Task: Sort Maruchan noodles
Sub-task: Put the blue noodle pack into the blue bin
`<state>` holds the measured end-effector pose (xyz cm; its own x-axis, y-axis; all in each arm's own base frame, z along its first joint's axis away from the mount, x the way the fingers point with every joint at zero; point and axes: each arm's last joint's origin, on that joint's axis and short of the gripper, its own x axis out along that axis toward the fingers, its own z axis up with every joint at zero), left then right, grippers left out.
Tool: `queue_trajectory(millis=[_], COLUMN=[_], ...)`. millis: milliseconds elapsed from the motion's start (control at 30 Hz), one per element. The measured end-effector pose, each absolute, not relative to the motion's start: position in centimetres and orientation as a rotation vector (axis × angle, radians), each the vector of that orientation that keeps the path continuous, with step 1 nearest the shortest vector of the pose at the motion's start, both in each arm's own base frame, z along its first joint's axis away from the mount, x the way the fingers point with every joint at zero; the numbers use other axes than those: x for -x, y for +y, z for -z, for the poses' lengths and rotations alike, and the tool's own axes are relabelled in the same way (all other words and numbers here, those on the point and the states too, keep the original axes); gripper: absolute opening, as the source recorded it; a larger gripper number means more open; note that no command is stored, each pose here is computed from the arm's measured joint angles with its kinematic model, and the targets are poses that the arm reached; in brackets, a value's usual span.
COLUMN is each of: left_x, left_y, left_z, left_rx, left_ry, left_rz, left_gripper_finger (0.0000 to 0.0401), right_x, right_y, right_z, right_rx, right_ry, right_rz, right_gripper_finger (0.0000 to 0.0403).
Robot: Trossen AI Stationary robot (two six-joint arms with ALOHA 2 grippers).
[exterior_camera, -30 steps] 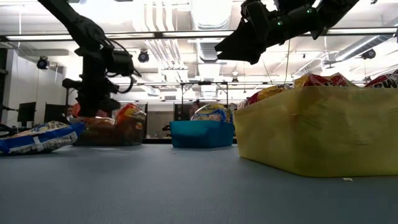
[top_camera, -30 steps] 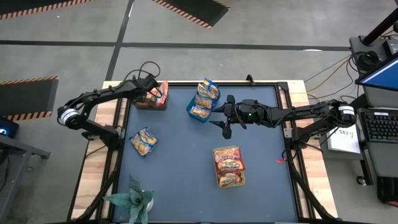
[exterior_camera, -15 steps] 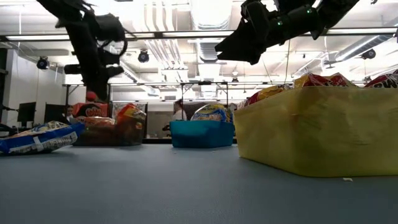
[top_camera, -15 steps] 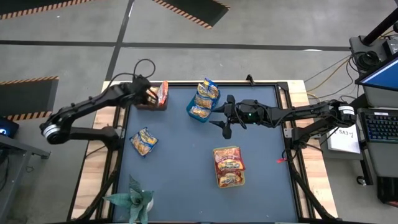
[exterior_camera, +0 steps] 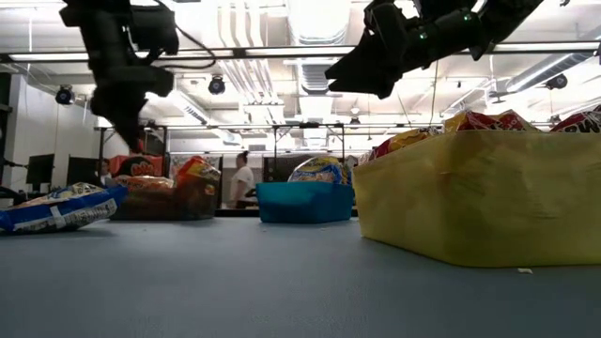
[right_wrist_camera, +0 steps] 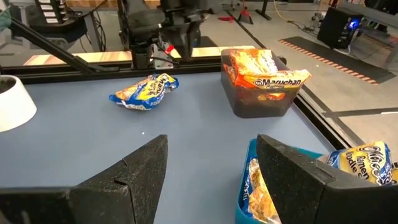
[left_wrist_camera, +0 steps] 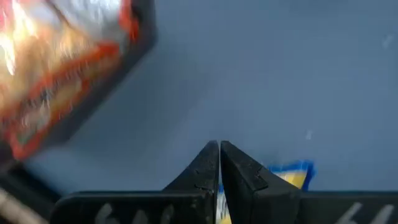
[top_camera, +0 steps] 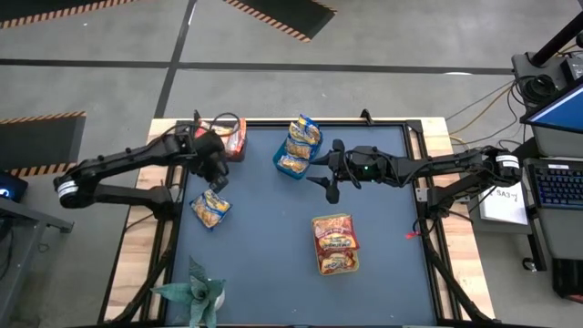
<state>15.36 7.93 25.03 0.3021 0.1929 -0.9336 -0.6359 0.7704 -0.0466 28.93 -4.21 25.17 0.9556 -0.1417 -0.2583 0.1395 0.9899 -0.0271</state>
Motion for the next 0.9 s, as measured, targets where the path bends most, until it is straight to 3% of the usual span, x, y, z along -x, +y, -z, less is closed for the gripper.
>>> queue_trajectory(millis=[233, 633, 900], left_x=[-14.2, -13.6, -13.8], left_y=[7.3, 6.7, 6.6], left_z=[-24.0, -21.4, -21.1], left_rx=[0.473, 0.465, 0.495], left_ry=[1.311, 1.392, 1.366], left_rz=[-0.566, -0.455, -0.419], left_gripper_finger=[0.0032, 0.0163, 0.0174], right_x=[-28.8, -28.6, -28.6], right_y=[-4.2, -4.2, -4.2], right_z=[-24.9, -24.3, -24.3], right_rx=[0.008, 0.018, 0.032], right_ry=[0.273, 0.289, 0.291], right_rz=[0.142, 0.140, 0.137], right_gripper_finger=[0.0235, 0.0235, 0.0235])
